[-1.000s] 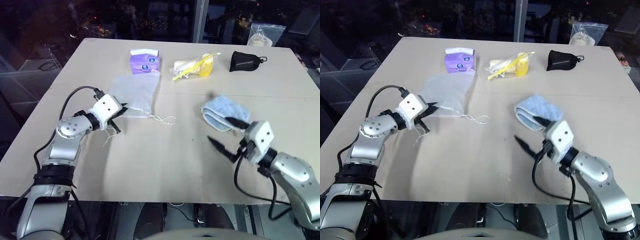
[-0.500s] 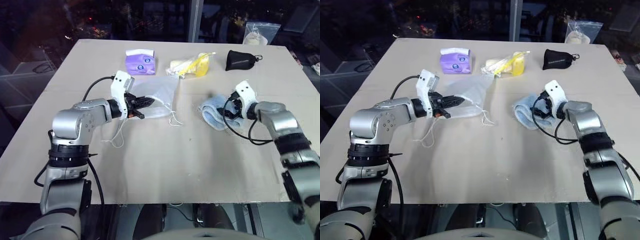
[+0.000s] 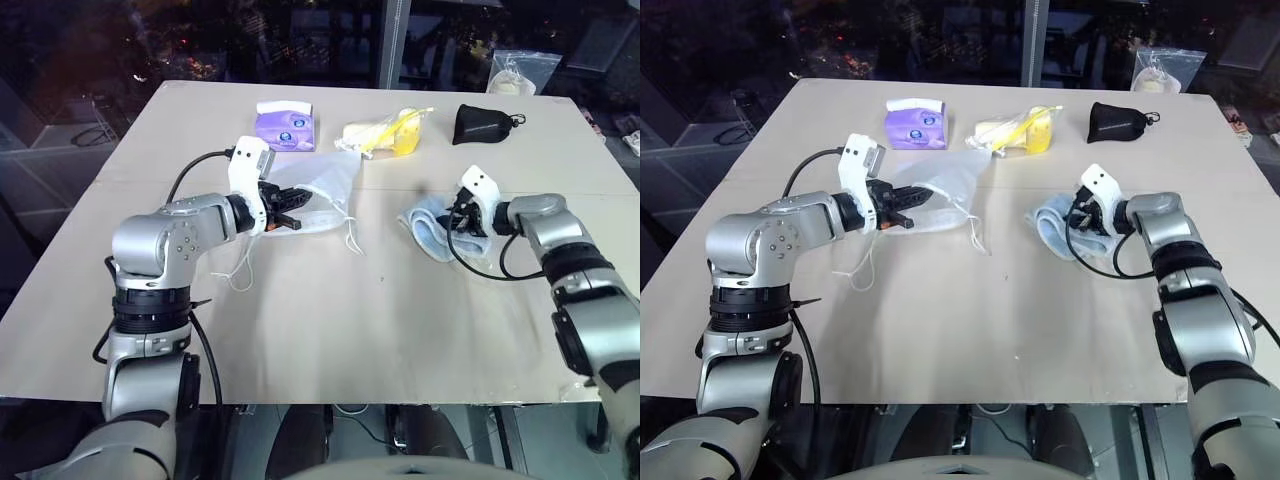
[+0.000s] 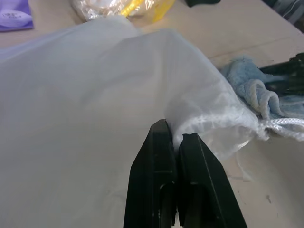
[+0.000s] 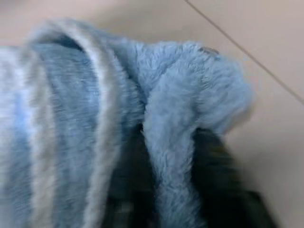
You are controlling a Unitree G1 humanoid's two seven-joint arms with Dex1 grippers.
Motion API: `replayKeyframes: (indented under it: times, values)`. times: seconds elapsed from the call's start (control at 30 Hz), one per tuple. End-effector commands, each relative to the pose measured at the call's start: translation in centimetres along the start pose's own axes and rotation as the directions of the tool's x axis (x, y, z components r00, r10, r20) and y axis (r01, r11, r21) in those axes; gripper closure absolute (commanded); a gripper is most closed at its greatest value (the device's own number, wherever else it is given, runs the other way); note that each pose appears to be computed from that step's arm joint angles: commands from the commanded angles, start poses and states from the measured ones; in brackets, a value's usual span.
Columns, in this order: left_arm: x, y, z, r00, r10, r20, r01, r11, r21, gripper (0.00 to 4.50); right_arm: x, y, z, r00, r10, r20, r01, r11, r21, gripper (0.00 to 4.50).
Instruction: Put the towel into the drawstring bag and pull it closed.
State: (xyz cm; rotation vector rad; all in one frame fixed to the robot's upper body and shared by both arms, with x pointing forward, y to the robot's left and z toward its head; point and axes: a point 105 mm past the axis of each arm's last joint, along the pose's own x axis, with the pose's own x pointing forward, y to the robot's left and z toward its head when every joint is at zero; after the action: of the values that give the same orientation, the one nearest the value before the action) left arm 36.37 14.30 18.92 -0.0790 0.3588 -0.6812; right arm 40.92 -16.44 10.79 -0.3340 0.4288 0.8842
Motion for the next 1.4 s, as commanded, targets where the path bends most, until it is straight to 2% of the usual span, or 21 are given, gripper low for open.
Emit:
replayKeyframes:
  times: [0.03,0.07,0.17,0.23,0.33,0.4,0.57,0.67,0.77,0.93,1.03,1.2,1.3,1.4]
  values:
    - [-0.1,-2.1,0.7,0.993,-0.116,-0.033,0.115,0.993,-0.016,4.50,-1.5,5.5,3.7,0.919,0.184,0.349,-0.192,0.981,-0.012,4.48]
    - [-0.1,-2.3,0.5,0.991,-0.125,-0.049,0.123,0.992,-0.025,4.50,-2.4,6.9,4.5,0.887,0.206,0.414,-0.218,0.976,-0.019,4.48]
    - [0.3,-2.8,0.6,0.986,-0.149,-0.079,0.146,0.988,-0.038,4.50,-3.4,11.3,5.9,0.832,0.272,0.484,-0.276,0.959,-0.065,4.48]
    - [0.9,-3.9,0.5,0.976,-0.190,-0.105,0.187,0.981,-0.044,4.50,-2.1,15.1,7.8,0.801,0.316,0.508,-0.305,0.946,-0.107,4.48]
    - [1.8,-5.7,0.7,0.958,-0.256,-0.130,0.254,0.967,-0.035,4.50,1.8,17.7,8.7,0.852,0.290,0.436,-0.243,0.957,-0.160,4.48]
    - [2.0,-6.5,0.8,0.951,-0.279,-0.137,0.277,0.960,-0.031,4.50,3.8,17.4,8.6,0.895,0.212,0.393,-0.168,0.975,-0.143,4.48]
    - [2.0,-7.3,0.8,0.941,-0.302,-0.155,0.304,0.953,-0.010,4.50,5.3,15.5,8.3,0.935,0.029,0.354,0.001,0.996,-0.084,4.48]
    - [1.6,-7.3,0.3,0.933,-0.308,-0.187,0.309,0.951,-0.023,4.50,5.2,14.2,7.8,0.923,-0.061,0.380,0.028,0.995,0.091,4.48]
    - [0.7,-6.5,-0.5,0.926,-0.301,-0.226,0.301,0.953,-0.037,4.50,4.0,12.8,8.0,0.879,-0.125,0.459,0.004,0.967,0.256,4.48]
    - [-0.6,-4.6,-1.1,0.926,-0.256,-0.277,0.264,0.964,-0.008,4.50,2.0,11.5,6.9,0.860,-0.174,0.479,0.009,0.945,0.327,4.48]
    - [-0.5,-4.0,-0.5,0.936,-0.234,-0.264,0.248,0.969,0.020,4.50,1.3,11.8,6.8,0.859,-0.141,0.491,-0.024,0.949,0.314,4.48]
    - [0.7,-3.6,1.8,0.965,-0.204,-0.165,0.223,0.970,0.102,4.50,0.4,15.8,6.7,0.861,0.127,0.493,-0.237,0.957,0.167,4.48]
    - [1.1,-4.0,2.7,0.967,-0.218,-0.129,0.233,0.965,0.123,4.50,0.5,16.5,6.3,0.873,0.176,0.454,-0.259,0.957,0.127,4.48]
    - [1.3,-4.7,3.5,0.963,-0.245,-0.109,0.258,0.958,0.125,4.50,0.9,16.3,5.8,0.898,0.151,0.413,-0.212,0.972,0.104,4.48]
